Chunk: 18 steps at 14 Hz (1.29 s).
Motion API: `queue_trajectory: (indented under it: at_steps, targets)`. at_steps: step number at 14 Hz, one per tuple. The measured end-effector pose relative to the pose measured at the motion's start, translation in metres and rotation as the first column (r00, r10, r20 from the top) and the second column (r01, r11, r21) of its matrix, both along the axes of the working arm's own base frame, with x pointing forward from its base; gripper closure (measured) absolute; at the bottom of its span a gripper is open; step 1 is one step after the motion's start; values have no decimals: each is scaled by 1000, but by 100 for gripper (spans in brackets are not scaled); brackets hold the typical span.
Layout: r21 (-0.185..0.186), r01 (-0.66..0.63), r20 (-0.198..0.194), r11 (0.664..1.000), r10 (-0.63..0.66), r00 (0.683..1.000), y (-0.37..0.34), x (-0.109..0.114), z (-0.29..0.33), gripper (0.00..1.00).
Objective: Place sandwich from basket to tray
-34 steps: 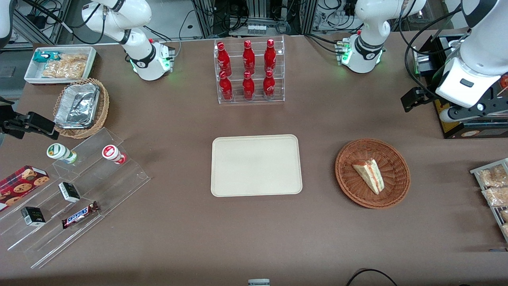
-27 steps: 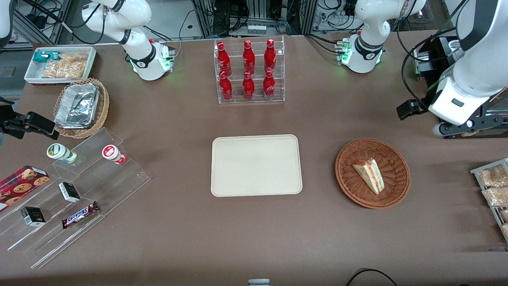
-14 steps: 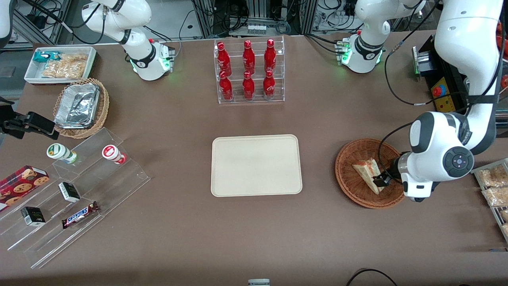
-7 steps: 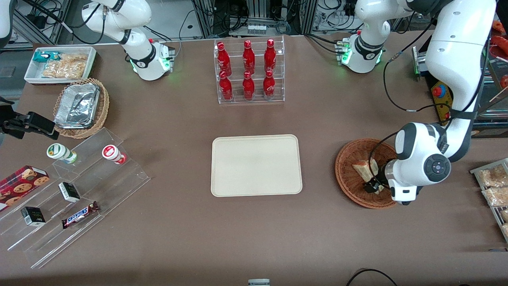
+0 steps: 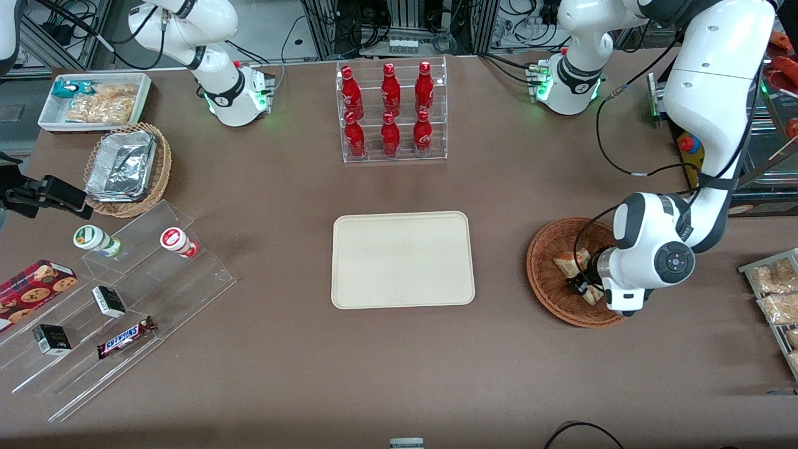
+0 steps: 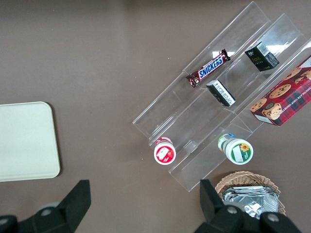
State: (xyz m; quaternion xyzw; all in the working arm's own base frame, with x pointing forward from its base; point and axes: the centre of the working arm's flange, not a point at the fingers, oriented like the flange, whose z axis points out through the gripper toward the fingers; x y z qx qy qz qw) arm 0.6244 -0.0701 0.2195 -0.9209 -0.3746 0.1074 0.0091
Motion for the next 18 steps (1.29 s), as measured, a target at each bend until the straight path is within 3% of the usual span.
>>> queue_trajectory:
  at_steps: [2, 5, 9, 12, 15, 17, 18]
  targets:
    - [-6, 34, 7, 999, -34, 999, -1, 0, 3, 57]
    - [-20, 119, 37, 993, -118, 992, -5, 4, 19, 78]
    - [-55, 296, 134, 954, -287, 948, -91, 10, 92, 85]
    - [-64, 453, 185, 889, -435, 881, -208, -15, 125, 85]
    - [-87, 566, 187, 820, -545, 817, -321, -60, 114, 85]
    - [-101, 569, 175, 816, -548, 818, -378, -83, 96, 85]
    - [-88, 570, 172, 817, -551, 816, -399, -91, 85, 85]
